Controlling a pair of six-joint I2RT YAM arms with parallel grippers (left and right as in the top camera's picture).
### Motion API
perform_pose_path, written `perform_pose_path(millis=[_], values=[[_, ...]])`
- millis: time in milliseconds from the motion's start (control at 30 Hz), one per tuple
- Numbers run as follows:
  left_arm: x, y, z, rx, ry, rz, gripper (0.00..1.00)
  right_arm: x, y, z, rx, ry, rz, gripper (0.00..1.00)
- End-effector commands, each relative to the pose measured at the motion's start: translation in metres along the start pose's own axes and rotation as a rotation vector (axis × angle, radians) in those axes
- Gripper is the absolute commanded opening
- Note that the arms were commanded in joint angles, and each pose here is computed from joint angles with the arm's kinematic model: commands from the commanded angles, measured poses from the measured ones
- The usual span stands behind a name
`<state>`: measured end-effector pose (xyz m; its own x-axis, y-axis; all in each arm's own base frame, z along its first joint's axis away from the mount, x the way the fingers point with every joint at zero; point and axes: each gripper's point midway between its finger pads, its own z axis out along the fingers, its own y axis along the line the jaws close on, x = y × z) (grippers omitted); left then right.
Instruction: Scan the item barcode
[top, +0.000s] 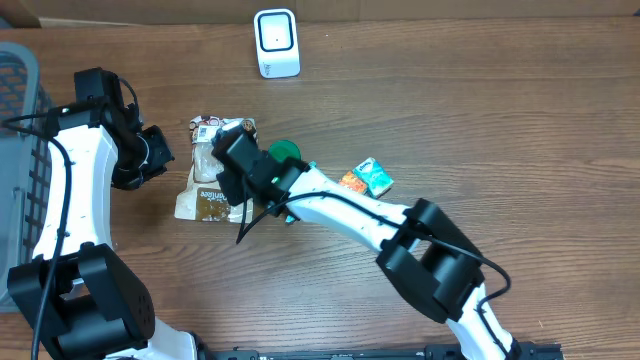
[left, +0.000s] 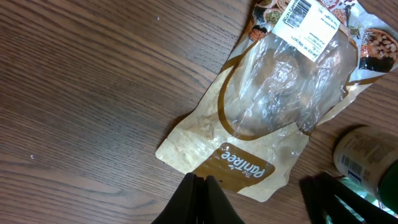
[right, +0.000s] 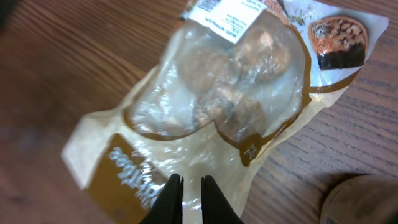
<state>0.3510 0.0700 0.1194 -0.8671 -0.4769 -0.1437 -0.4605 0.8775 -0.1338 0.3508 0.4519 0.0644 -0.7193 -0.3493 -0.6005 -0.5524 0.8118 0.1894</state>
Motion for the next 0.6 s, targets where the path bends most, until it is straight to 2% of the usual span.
perform_pose_path(millis=[0, 233, 567], values=[[-0.001, -0.005, -0.005, 0.013, -0.012, 0.02, 0.04, -0.01, -0.023, 0.013, 0.138, -0.06, -0.024, 0.08], [0.001, -0.004, -0.005, 0.011, -0.004, 0.019, 0.04, -0.031, -0.048, 0.013, 0.276, -0.173, -0.009, 0.06], [0.001, -0.005, -0.005, 0.013, -0.001, 0.019, 0.04, -0.03, -0.07, 0.005, 0.412, -0.177, -0.036, 0.04]])
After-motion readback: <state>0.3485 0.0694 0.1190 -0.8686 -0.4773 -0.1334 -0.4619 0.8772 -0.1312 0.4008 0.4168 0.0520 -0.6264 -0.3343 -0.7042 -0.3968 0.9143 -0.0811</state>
